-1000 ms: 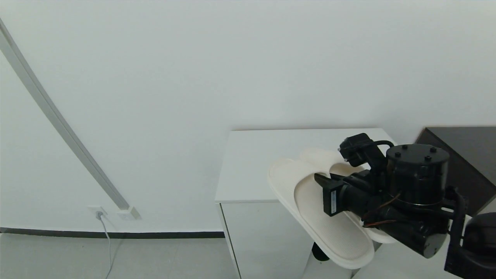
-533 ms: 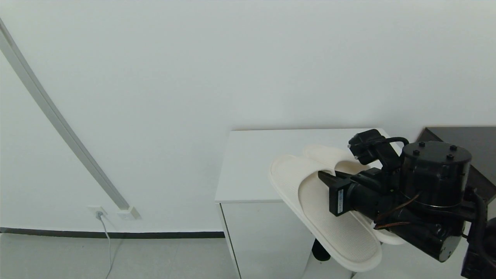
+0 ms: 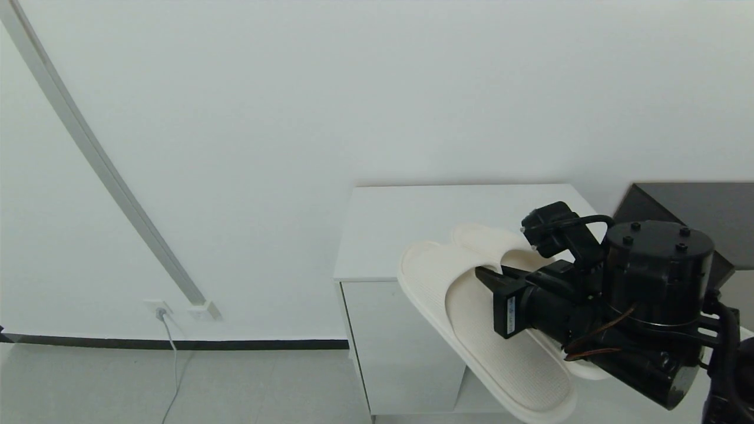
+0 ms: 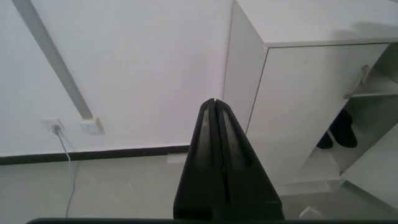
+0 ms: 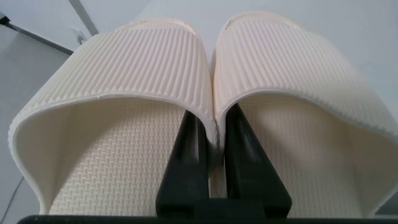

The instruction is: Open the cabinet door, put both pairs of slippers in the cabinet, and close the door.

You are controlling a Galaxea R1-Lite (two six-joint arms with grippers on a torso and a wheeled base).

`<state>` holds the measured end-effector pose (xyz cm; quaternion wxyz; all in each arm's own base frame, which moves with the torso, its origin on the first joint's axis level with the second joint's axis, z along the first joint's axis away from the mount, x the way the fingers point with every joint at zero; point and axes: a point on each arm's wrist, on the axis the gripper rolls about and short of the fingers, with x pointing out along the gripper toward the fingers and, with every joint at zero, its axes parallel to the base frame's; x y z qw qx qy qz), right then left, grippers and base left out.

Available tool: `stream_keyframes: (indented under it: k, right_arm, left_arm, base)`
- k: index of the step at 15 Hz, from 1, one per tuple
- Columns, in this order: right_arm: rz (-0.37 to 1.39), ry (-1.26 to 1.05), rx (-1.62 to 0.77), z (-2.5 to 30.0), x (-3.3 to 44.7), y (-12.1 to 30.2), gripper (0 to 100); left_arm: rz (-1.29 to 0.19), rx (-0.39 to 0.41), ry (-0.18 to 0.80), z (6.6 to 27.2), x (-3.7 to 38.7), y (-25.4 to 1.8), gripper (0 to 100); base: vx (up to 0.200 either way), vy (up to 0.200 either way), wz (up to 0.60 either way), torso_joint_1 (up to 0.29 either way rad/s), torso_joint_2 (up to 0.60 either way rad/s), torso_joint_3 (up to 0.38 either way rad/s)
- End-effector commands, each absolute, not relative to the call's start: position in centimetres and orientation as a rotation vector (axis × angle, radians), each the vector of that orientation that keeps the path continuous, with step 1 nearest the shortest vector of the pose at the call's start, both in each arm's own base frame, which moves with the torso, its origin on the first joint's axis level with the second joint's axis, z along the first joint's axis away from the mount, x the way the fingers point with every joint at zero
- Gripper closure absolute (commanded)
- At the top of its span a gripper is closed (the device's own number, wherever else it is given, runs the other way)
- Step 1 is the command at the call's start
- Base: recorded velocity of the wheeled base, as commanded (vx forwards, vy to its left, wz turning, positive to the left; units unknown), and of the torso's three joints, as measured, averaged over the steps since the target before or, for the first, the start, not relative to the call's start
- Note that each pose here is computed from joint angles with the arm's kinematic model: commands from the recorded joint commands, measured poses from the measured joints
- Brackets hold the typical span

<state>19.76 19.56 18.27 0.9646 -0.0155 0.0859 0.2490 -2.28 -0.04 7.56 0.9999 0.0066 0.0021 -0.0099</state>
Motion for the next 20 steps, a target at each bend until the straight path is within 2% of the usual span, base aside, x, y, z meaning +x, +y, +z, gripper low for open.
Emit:
stream_keyframes:
  k: [1, 5, 20]
  right_arm:
    - [0.503, 0.183, -0.037, 17.96, 19.79, 19.59, 100]
    - [0.503, 0.188, -0.041, 17.81, 19.67, 19.53, 100]
    - [0.507, 0.204, -0.051, 17.21, 19.84, 19.89, 100]
  left_arm:
    - [-0.020, 0.014, 0.004, 7.55, -2.28, -0.04, 100]
    - [-0.020, 0.012, 0.004, 7.55, -2.28, -0.04, 100]
    - [-0.022, 0.014, 0.004, 7.55, -2.28, -0.04, 100]
  base:
    - [-0.200, 0.000, 0.00, -0.007, 0.00, 0.002]
    - [-0.200, 0.000, 0.00, 0.004, 0.00, 0.004]
    - [0.000, 0.000, 0.00, 0.000, 0.00, 0.000]
